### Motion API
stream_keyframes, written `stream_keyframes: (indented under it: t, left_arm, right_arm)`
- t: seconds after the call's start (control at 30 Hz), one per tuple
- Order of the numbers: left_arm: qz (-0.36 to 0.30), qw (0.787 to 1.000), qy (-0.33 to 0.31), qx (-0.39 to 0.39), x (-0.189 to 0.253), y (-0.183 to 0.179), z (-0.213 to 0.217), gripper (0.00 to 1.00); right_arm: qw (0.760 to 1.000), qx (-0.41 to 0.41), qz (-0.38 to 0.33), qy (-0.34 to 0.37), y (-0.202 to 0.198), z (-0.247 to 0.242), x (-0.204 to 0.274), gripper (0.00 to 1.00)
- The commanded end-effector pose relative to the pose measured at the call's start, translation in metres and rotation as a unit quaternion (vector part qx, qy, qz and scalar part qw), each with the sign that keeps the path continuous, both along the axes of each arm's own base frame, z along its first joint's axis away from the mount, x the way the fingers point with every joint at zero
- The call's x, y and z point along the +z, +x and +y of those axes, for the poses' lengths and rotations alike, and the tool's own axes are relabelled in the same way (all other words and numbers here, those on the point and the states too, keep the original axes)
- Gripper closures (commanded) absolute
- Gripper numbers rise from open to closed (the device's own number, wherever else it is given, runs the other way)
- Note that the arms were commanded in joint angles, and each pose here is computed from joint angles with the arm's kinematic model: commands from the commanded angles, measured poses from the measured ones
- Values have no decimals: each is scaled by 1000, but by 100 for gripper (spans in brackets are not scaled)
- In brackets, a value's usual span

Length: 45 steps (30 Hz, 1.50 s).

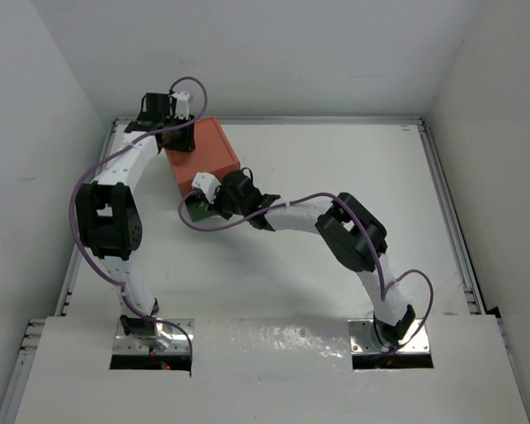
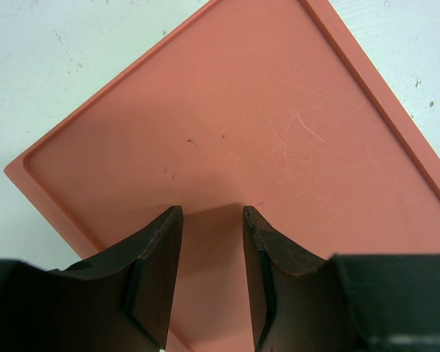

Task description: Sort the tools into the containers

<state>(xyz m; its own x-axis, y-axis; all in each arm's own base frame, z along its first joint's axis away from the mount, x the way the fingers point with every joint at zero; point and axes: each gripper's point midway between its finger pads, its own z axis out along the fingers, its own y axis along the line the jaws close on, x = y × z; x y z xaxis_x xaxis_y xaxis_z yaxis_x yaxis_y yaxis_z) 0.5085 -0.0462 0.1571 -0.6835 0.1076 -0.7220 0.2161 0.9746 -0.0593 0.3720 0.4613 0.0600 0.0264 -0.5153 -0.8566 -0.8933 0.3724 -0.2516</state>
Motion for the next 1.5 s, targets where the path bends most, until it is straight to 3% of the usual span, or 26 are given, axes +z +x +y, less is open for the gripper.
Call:
stream_keyframes:
  t: [0.0,0.23,0.5,0.93,1.17,1.3,1.33,1.37,1.47]
  left_arm:
    - [69,998,-2,4,-38,-18,5,64]
    - [70,998,1,4,-38,-18,6,64]
    - [71,997,-1,4,-39,-17,5,64]
    - [69,998,2,3,-38,-17,6,64]
    - [70,998,0,2,-39,-18,5,64]
    - [69,998,0,1,-37,-17,5,64]
    - [68,998,1,0,-36,-16,5,64]
    - [68,998,0,0,-36,-16,5,64]
    - [64,998,5,2,-31,-15,6,64]
  right_arm:
    - [997,-36,-55,34,41,3,30,100]
    - [995,-75,-58,21,66,1,-3,100]
    - [987,-123,-91,51,89,3,18,100]
    - [978,-168,-89,90,107,9,29,100]
    - [983,-135,-80,91,90,8,30,100]
    - [986,-96,-80,114,66,3,57,100]
    - [984,-79,-90,133,56,2,85,100]
    - [987,-69,-78,122,43,-7,74,99]
    - [987,-54,-79,132,13,-33,101,88]
